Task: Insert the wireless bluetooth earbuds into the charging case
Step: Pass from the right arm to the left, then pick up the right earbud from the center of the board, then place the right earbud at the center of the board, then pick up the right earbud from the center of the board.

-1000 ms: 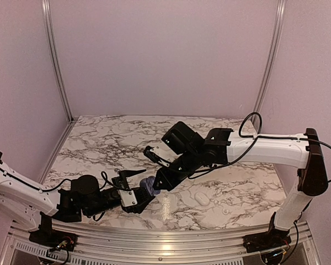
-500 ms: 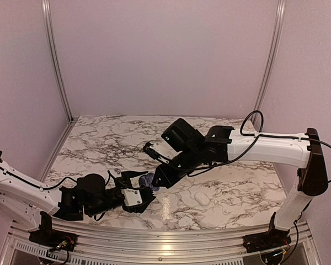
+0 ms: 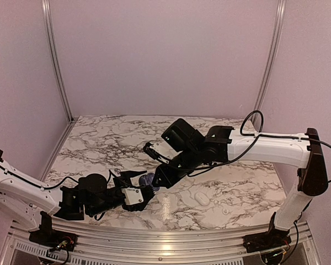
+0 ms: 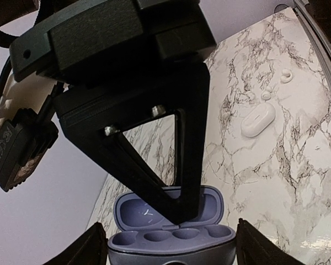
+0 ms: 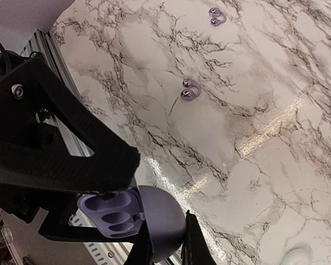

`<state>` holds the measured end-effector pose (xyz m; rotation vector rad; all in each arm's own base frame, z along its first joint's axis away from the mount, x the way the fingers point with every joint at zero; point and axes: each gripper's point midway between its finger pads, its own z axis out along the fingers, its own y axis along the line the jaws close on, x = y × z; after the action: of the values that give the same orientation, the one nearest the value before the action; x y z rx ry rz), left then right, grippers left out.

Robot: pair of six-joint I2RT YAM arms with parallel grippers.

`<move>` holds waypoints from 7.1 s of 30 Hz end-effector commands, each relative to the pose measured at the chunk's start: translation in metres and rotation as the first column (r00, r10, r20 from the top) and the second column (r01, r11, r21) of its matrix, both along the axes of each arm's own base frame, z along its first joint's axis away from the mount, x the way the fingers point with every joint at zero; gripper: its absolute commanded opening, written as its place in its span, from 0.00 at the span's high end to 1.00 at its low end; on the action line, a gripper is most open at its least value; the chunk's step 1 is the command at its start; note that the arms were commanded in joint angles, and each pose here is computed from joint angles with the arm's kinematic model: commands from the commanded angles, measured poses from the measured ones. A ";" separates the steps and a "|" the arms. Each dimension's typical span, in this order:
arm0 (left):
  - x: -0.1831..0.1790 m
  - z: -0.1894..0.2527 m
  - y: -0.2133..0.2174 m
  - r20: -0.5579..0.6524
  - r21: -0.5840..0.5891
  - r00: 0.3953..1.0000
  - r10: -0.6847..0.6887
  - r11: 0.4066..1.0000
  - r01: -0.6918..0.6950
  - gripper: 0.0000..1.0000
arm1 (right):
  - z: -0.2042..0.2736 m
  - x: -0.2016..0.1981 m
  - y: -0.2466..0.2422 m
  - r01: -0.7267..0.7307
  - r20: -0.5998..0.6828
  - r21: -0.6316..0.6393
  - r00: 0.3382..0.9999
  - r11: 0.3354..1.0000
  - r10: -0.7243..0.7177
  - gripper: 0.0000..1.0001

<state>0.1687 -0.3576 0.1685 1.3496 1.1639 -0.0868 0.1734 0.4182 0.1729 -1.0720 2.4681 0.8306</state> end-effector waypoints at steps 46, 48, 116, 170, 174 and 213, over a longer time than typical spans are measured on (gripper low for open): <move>-0.073 0.023 0.045 -0.114 -0.255 0.891 -0.440 0.880 0.402 0.45 | 0.124 0.019 -0.041 0.024 0.373 0.326 0.915 0.945 -0.151 0.28; -0.076 0.024 0.046 -0.110 -0.258 0.885 -0.452 0.873 0.414 0.46 | 0.113 0.024 -0.039 0.029 0.387 0.304 0.910 0.952 -0.151 0.28; -0.050 0.068 0.091 -0.047 -0.436 0.970 -0.239 0.879 0.195 0.56 | -0.142 0.172 0.181 -0.035 0.298 0.129 0.955 0.991 -0.005 0.89; -0.049 0.065 0.086 -0.064 -0.419 0.967 -0.246 0.886 0.197 0.59 | -0.056 0.062 -0.048 0.281 0.247 -0.075 0.935 0.957 -0.255 0.60; -0.050 0.066 0.087 -0.062 -0.422 0.966 -0.253 0.883 0.204 0.59 | -0.066 0.041 -0.053 0.343 0.089 0.061 0.933 0.937 -0.348 0.61; -0.047 0.061 0.083 -0.077 -0.404 0.968 -0.240 0.895 0.190 0.61 | -0.151 0.063 -0.043 0.424 0.046 0.001 0.905 0.906 -0.424 0.84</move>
<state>0.1189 -0.2740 0.2196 1.1425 1.0348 -0.5502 0.2262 0.3776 0.0242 -0.5183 2.5354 0.7107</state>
